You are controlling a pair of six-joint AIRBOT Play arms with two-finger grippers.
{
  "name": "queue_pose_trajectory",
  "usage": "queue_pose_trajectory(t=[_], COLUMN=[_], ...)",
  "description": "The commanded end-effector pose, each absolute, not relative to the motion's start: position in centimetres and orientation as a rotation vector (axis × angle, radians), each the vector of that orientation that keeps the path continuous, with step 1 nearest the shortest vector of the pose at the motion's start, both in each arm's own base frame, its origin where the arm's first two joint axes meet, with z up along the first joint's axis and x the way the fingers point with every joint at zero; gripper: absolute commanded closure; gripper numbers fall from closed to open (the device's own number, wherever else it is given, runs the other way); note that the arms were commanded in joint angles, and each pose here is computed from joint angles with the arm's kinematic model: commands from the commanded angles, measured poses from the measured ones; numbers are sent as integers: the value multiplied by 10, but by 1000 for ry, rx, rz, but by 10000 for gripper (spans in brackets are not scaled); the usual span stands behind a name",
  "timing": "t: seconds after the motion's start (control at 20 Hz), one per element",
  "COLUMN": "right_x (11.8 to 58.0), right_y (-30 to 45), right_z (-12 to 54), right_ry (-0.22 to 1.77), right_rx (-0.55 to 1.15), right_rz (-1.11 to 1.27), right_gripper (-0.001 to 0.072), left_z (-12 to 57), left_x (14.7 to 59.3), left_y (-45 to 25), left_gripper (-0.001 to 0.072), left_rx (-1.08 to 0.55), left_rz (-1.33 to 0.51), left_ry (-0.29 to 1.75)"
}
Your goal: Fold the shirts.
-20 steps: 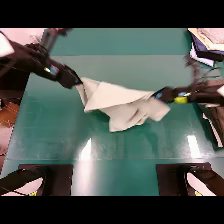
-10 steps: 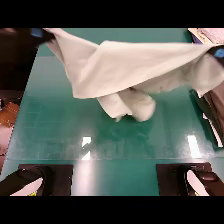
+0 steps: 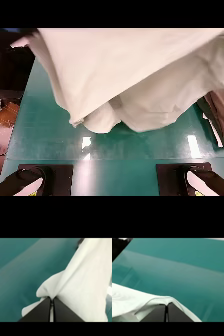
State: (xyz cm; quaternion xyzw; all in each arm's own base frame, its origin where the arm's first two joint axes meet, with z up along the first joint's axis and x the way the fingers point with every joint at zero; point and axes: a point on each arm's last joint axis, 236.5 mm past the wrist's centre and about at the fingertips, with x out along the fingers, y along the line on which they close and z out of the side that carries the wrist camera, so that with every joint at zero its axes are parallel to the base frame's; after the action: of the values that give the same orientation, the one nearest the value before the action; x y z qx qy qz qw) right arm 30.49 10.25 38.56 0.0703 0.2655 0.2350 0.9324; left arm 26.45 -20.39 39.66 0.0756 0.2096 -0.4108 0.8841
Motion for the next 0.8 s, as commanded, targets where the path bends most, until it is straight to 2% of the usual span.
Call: queue_pose_trajectory(t=[0.0,0.1,0.25,0.45,0.55,0.6,0.65,0.7,0.75], right_x=[355,391,445,488,500,506,510,511,510], right_y=[138,159,160,158,155,152,147,143,138], right_z=[320,261,180,113,103,104,107,113,120], right_ry=[782,932,1051,1116,1104,1087,1068,1055,1043], right_rx=[176,197,208,263,280,288,296,306,318], right_rz=[567,597,518,468,452,441,431,428,425], right_gripper=[698,698,697,696,691,577,253,149,160], left_z=[287,208,112,57,63,70,78,87,95], left_x=[317,346,387,446,466,472,474,474,472], left_y=[-195,-191,-175,-156,-135,-123,-110,-99,-90], left_gripper=[684,684,683,673,193,178,178,178,178], left_rx=[200,247,298,141,66,35,12,-11,-44], left_rz=[-769,-744,-653,-501,-419,-386,-359,-338,-328], left_ry=[742,934,1143,1177,1130,1120,1117,1123,1133])
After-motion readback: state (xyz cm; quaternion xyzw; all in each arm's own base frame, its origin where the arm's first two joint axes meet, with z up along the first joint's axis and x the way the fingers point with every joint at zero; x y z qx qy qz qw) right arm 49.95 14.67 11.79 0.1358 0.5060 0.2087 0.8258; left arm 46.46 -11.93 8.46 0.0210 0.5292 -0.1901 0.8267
